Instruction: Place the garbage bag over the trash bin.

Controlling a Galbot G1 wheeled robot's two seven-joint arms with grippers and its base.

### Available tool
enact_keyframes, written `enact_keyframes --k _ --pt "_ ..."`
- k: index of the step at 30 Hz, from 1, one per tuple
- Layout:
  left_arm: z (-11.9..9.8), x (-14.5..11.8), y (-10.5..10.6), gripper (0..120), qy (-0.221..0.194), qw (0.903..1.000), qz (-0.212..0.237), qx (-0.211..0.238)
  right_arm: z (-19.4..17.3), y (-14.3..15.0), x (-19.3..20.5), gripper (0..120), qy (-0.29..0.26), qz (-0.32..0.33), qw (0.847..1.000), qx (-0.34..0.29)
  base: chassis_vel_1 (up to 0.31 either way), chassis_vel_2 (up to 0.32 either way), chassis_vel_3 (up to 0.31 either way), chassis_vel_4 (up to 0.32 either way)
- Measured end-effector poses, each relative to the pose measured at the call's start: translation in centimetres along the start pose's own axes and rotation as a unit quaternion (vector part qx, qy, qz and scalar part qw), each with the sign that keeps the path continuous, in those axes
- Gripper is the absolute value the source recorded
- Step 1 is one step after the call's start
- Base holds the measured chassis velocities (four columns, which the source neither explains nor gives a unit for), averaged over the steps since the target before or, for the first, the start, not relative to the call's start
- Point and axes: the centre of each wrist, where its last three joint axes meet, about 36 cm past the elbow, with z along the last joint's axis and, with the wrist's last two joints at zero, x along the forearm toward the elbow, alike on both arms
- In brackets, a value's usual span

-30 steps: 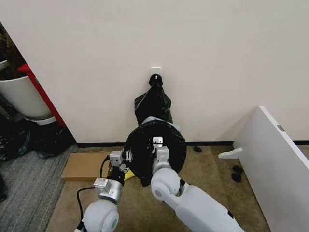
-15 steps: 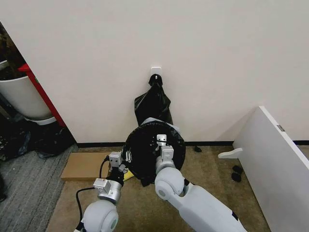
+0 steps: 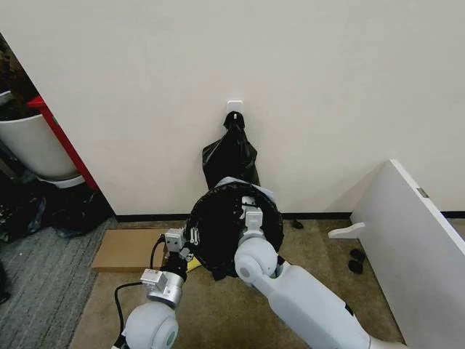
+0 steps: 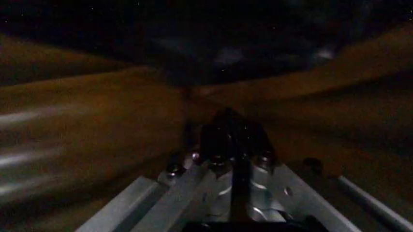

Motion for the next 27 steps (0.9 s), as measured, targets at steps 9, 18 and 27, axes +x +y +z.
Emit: enact_keyframes --k 9,18,27 --pt "0.4 -0.1 0.2 0 0.004 1.0 -0.003 -0.002 -1.3 0.6 5.6 0 0.078 -0.057 0.995 0.032 0.0 0.0 0.0 0.0" --pt "0.0 0.1 0.0 0 0.0 1.0 -0.002 -0.001 -1.8 0.7 6.6 0 0.176 -0.063 0.979 0.078 0.0 0.0 0.0 0.0" --pt "-0.3 0.2 -0.1 0 -0.004 1.0 0.0 -0.001 1.4 1.2 6.0 0 0.157 -0.031 0.977 0.14 0.0 0.0 0.0 0.0"
